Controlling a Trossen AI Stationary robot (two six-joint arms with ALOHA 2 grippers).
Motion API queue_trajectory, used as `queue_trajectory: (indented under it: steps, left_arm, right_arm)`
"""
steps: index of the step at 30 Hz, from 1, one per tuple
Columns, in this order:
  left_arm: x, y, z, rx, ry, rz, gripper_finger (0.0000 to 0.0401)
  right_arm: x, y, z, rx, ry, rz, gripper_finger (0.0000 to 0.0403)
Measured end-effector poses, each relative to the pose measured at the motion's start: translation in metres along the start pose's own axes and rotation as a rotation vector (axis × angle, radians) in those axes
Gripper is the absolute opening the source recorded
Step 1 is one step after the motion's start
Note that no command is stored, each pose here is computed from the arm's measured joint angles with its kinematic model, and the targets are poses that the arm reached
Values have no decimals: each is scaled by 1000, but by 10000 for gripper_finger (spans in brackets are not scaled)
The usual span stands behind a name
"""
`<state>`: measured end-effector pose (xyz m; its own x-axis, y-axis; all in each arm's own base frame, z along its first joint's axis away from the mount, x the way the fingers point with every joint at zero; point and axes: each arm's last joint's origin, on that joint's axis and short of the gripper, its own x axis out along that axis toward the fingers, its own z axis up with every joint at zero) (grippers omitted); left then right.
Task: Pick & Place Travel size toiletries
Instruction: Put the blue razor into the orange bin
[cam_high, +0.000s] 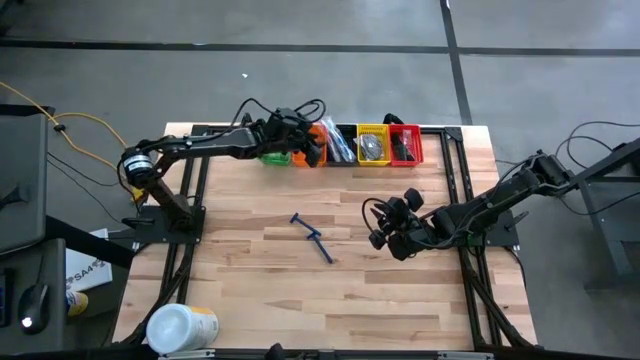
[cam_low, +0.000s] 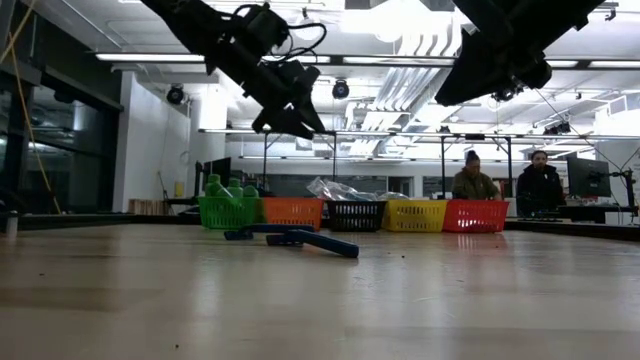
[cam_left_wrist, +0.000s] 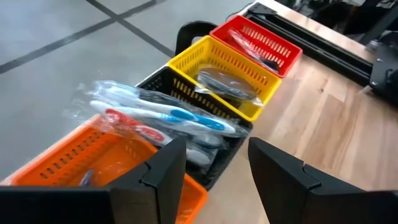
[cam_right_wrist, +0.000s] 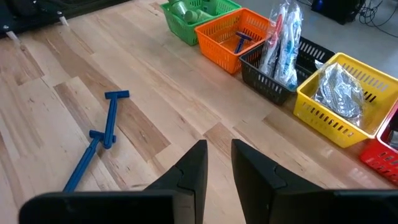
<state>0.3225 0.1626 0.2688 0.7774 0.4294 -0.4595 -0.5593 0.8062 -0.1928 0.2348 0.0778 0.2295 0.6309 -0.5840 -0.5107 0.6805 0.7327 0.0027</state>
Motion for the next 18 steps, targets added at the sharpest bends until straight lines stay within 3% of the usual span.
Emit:
queue_trajectory:
  steps: [10, 13, 18]
  left_arm:
    - [-14, -6, 3, 39, 18, -10, 174]
    - [-18, -16, 2, 59, 17, -31, 174]
    - [-39, -36, -1, 145, 36, 22, 174]
  right_arm:
    - [1, 6, 6, 13, -33, 50, 66]
    - [4, 5, 10, 23, -48, 45, 66]
    - [12, 5, 18, 69, -46, 76, 66]
